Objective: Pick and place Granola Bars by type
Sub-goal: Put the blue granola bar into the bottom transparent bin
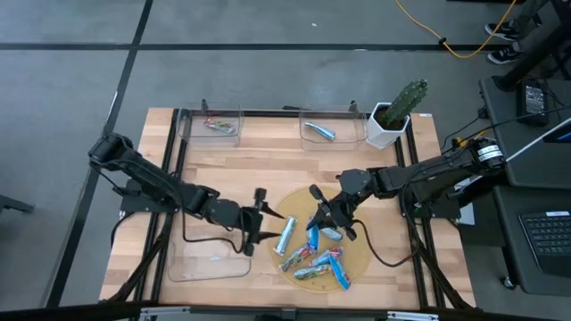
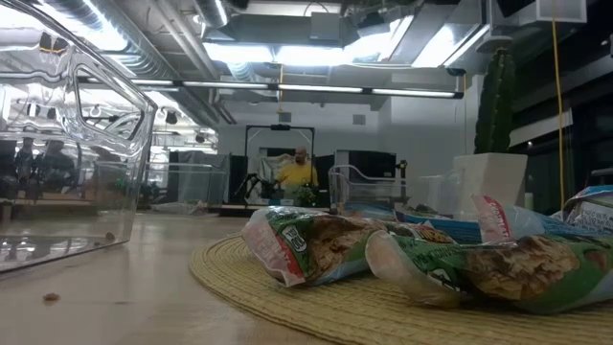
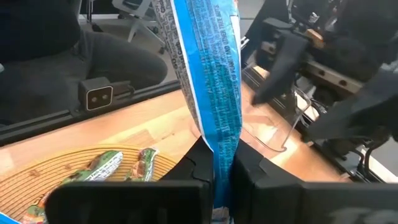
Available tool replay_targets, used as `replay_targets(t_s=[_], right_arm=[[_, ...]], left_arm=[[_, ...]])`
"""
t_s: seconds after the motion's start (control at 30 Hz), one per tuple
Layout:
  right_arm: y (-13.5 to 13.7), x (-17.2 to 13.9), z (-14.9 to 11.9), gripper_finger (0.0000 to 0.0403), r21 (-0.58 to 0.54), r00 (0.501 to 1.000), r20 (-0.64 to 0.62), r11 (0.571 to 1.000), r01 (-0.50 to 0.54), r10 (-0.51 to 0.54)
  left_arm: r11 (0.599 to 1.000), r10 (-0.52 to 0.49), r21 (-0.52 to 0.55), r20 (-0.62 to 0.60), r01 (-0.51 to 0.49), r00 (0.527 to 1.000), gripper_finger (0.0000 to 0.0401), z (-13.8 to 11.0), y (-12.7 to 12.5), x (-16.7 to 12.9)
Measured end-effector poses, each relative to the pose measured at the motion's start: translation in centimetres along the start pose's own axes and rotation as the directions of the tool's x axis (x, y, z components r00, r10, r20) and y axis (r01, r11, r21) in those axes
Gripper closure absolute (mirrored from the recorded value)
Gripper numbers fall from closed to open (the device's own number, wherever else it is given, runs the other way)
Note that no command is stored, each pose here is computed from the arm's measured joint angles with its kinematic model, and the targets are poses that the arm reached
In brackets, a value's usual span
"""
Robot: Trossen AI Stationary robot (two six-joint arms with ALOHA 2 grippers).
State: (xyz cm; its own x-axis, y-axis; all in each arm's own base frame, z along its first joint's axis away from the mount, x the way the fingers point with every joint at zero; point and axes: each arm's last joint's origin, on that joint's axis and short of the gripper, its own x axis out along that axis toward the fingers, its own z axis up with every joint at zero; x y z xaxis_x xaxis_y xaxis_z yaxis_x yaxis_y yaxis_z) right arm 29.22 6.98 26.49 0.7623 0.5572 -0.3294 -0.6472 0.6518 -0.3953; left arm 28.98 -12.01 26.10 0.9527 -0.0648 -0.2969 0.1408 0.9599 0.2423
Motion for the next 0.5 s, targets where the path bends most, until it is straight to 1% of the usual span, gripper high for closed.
replay_targets(t_s=[0.2, 0.27, 0.37, 0.5], right_arm=[[0.0, 0.0, 0.0, 0.0362, 0.0, 1.0, 0.001, 1.0, -0.002, 0.002], [0.0, 0.0, 0.0, 0.0365, 0.0, 1.0, 0.001, 1.0, -0.003, 0.003], [0.0, 0.0, 0.0, 0.0378, -0.008, 1.0, 0.002, 1.0, -0.003, 0.003], [0.0, 0.0, 0.0, 0.0379, -0.04, 1.0, 0.0, 0.999, -0.004, 0.004]], left_arm=[[0.998, 0.029, 0.044, 0.161, -0.036, 0.987, 0.0141, 0.9, -0.2, 1.1], [0.998, 0.026, 0.058, 0.202, -0.038, 0.979, 0.013, 1.3, -0.2, 1.1], [0.997, 0.01, 0.066, 0.245, -0.027, 0.969, 0.012, 1.7, -0.1, 1.0], [0.998, -0.007, 0.061, 0.286, -0.011, 0.958, 0.0115, 2.0, 0.0, 1.0]])
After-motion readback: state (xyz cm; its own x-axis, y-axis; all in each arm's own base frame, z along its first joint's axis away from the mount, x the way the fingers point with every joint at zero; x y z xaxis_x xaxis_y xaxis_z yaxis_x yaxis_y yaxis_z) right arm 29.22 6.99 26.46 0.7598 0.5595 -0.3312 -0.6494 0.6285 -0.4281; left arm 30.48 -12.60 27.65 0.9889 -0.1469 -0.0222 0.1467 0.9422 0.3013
